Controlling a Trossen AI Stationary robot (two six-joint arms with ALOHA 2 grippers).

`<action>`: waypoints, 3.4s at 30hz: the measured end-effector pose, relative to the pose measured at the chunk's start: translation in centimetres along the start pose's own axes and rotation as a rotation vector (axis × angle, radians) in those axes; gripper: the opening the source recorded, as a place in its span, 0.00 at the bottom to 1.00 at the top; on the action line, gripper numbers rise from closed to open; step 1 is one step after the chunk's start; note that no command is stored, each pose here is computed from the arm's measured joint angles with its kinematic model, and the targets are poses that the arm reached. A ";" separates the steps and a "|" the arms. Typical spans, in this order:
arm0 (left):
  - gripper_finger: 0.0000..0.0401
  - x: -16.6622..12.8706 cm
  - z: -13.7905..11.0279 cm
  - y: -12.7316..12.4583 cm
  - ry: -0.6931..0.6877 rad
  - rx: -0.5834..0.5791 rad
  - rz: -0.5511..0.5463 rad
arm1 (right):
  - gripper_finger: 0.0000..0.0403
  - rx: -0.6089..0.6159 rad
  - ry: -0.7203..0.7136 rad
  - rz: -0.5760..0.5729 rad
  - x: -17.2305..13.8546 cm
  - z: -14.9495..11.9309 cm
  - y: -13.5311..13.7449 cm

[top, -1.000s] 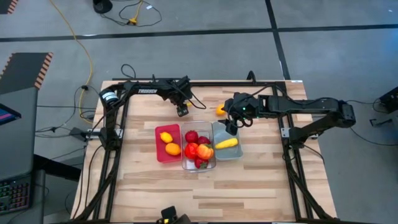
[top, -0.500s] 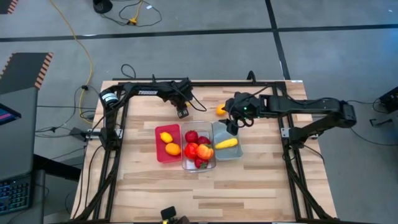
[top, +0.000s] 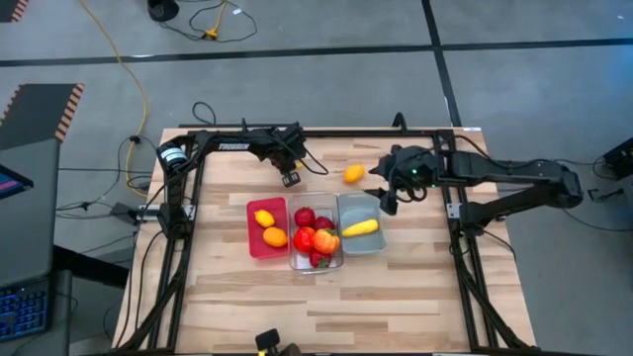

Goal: Sort produce into baskets
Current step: Put the yellow corn into the gray bin, then put the yellow lemon into the red bin

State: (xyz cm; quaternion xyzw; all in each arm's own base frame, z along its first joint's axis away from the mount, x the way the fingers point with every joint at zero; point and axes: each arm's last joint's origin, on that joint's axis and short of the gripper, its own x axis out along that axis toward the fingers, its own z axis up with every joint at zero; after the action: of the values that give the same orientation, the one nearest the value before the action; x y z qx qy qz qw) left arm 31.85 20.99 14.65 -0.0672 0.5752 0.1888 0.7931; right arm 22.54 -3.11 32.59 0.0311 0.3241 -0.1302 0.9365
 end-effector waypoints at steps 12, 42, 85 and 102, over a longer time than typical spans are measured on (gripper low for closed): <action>0.03 -3.4 2.6 0.7 -0.003 -0.019 -0.026 | 0.76 0.025 -0.008 -0.038 0.6 -5.2 -0.6; 0.06 -13.3 10.2 -16.9 -0.456 0.298 -0.368 | 0.76 0.003 0.032 -0.043 1.6 -6.3 -0.6; 0.37 -16.7 5.0 -11.8 -0.413 0.169 -0.282 | 0.96 -0.177 -0.087 -0.044 1.6 -5.1 -0.5; 0.37 -17.6 -0.7 -10.6 -0.520 -0.034 -0.240 | 0.95 -0.294 0.008 -0.168 3.9 -4.8 -3.6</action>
State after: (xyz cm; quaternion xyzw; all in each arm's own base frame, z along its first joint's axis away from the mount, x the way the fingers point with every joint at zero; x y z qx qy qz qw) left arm 30.52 7.08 29.80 -0.0972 0.3373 0.1140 0.9294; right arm 21.61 -6.73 26.49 -0.1331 0.3450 -0.1591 0.9154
